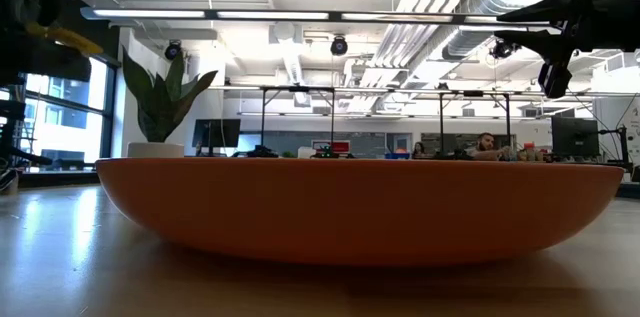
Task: Pick and place plate/cup/fork/spoon on tray
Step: Put the blue spoon on the left side of the pink tray
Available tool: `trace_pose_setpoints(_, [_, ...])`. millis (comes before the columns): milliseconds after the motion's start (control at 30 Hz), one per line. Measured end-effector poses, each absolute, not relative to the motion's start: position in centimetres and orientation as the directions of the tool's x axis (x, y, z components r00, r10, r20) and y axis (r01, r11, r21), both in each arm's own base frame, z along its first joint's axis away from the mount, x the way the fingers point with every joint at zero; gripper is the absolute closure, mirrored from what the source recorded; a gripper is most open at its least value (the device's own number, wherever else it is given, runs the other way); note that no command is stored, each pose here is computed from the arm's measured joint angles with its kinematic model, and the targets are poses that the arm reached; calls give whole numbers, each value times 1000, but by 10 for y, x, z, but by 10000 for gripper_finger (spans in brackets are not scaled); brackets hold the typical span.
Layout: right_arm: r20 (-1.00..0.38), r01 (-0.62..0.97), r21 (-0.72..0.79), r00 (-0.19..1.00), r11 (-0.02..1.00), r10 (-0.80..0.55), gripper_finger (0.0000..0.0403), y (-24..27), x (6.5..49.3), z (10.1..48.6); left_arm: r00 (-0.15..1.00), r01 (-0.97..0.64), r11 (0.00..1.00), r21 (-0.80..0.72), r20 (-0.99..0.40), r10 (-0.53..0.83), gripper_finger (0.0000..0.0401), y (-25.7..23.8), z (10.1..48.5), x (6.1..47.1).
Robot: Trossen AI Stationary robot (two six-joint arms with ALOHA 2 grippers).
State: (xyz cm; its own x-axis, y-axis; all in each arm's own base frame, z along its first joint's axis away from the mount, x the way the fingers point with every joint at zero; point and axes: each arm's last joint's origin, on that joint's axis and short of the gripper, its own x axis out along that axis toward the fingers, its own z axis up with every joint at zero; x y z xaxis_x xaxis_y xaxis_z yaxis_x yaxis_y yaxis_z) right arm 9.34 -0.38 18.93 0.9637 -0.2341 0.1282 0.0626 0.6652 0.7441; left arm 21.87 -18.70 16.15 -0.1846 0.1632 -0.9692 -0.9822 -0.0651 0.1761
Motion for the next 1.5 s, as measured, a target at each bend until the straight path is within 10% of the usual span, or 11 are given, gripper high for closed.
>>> trace_pose_setpoints(867, [128, 60, 744, 964, 665, -231, 329, -4, 93, 189, -259, -966, -86, 246, -944, 206, 276, -190, 128, 227])
trace_pose_setpoints(1500, [128, 61, 744, 964, 665, -231, 329, -4, 93, 189, -239, -971, -36, 237, -947, 216, 387, -190, 125, 229])
